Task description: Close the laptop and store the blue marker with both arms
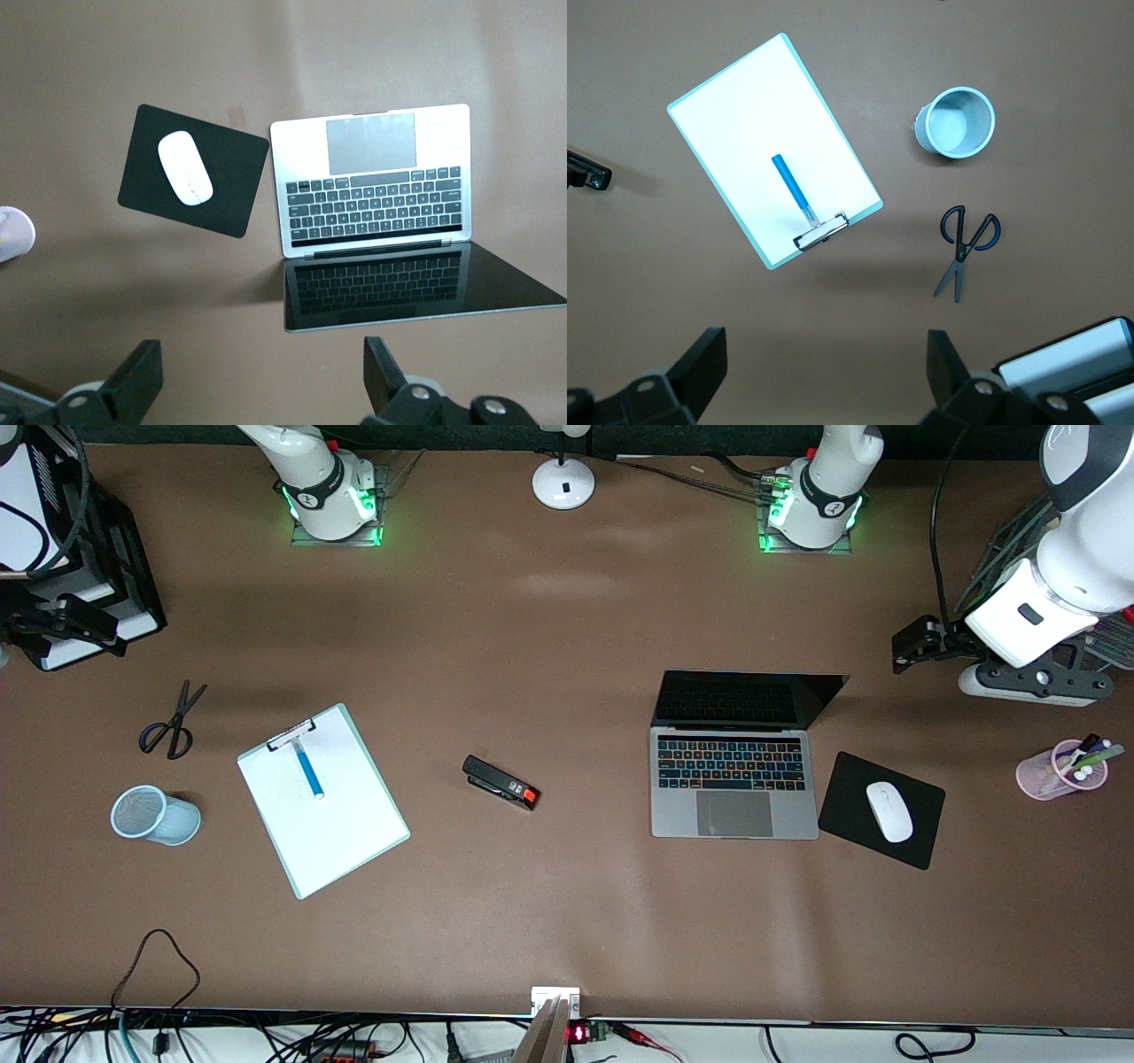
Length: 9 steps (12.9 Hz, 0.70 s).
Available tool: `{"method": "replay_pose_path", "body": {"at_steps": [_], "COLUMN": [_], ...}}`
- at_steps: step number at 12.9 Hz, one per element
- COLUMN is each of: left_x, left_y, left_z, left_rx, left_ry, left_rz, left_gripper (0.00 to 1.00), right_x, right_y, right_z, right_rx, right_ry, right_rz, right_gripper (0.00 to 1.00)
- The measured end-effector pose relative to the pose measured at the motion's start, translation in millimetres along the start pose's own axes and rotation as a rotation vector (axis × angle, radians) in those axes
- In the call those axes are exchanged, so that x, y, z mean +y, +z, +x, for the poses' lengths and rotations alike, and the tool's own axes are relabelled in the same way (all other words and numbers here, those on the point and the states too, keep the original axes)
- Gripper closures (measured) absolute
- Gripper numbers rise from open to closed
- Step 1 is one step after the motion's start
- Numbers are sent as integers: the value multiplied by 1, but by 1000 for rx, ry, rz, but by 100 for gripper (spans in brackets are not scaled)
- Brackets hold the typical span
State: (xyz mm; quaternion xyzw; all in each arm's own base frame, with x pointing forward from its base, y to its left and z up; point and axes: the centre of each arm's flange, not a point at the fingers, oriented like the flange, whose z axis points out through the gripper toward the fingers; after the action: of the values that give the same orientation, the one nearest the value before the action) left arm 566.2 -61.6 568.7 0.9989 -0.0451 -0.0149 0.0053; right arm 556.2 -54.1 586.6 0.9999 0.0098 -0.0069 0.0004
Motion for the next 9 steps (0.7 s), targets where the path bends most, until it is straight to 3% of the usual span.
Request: {"method": "replay_pose_path", "body": {"at_steps": [6,9], "left_x": [-2,-2], "left_y": [-6,-5], "left_z": [1,2], "left_rx": [19,16], "left_ry": [-4,-4], "left_rz": [0,-1], "left_gripper": [0,0], "right_x": [1,0], "right_y": [1,16], "right_z": [0,4], "right_rx": [-3,-43], "right_ry": [2,-13], "right_rz": [0,6], "right_gripper": [0,0]}}
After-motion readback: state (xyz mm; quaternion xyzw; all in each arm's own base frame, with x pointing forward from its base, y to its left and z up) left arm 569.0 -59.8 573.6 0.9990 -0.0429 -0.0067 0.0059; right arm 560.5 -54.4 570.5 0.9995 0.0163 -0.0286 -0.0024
